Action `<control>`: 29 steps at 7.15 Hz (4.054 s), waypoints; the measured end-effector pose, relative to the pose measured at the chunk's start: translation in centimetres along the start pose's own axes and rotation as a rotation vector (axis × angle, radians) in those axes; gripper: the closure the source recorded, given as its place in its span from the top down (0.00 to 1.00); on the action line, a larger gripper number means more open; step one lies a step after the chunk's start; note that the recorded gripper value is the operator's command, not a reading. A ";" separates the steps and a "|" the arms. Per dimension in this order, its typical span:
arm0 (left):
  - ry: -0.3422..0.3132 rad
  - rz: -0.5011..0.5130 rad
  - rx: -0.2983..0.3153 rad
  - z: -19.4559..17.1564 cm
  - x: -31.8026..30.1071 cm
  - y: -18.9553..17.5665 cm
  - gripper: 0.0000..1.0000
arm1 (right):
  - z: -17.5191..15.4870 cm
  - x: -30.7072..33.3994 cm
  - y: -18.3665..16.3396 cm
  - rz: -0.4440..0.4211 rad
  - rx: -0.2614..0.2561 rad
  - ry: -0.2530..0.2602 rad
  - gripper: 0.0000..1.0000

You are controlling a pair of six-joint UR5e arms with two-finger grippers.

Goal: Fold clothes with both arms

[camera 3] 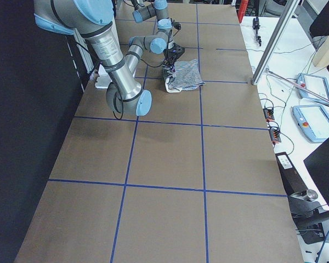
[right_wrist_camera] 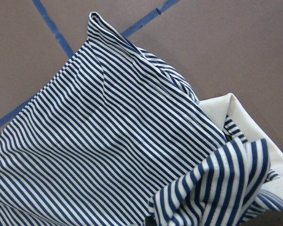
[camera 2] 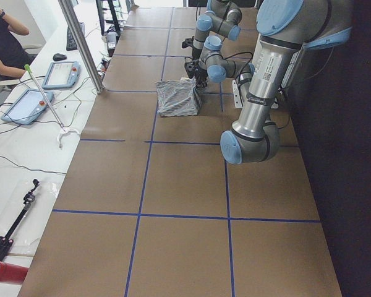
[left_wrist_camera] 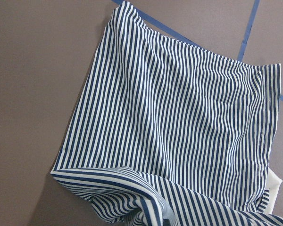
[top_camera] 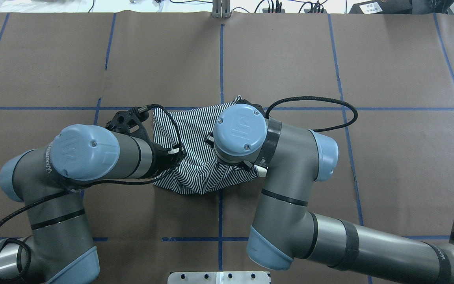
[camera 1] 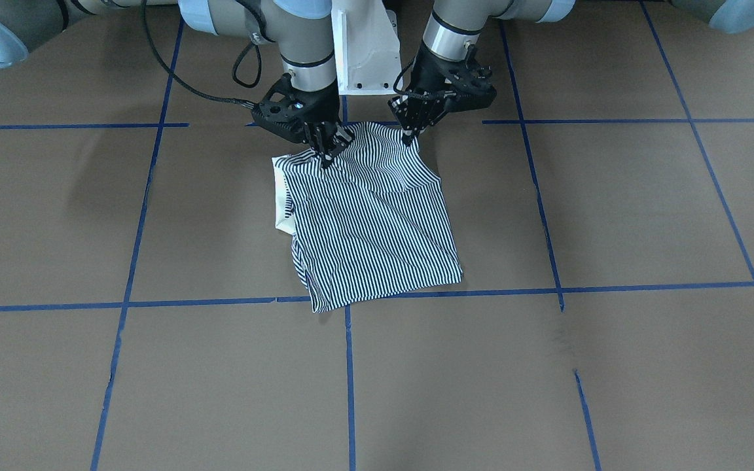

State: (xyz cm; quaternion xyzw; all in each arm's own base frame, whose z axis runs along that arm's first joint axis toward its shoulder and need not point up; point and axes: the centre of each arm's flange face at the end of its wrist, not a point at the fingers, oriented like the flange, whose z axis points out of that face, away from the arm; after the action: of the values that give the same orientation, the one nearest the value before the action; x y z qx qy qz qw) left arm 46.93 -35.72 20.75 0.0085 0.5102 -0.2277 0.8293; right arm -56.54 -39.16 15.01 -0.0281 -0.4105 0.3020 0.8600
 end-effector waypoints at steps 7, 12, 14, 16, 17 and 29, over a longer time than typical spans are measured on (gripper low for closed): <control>-0.073 0.092 0.243 2.8 -1.7 -22.6 1.00 | 6.1 -11.1 -19.1 0.020 0.159 -0.082 1.00; -0.062 -0.014 0.175 9.0 1.5 -19.3 0.81 | 0.2 -9.5 -29.5 -0.187 0.058 -0.018 1.00; -0.090 0.030 0.180 11.3 1.9 -17.8 0.66 | -1.9 -8.8 -32.2 -0.188 0.034 -0.036 1.00; -0.095 0.053 0.174 11.9 2.0 -16.8 0.63 | -2.5 -7.4 -33.2 -0.183 0.028 -0.049 1.00; -0.099 0.064 0.168 12.2 2.0 -16.3 0.61 | -2.5 -7.1 -33.4 -0.183 0.028 -0.050 1.00; -0.126 0.117 0.156 11.8 0.8 -16.1 0.00 | -2.5 -6.8 -33.5 -0.180 0.030 -0.052 1.00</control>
State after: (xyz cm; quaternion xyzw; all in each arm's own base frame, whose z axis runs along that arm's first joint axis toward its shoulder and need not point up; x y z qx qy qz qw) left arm 50.96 -53.40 29.29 0.0883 0.4362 -0.2181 0.8685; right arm -41.38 -69.70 18.61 0.0298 -0.4289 0.2303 0.8730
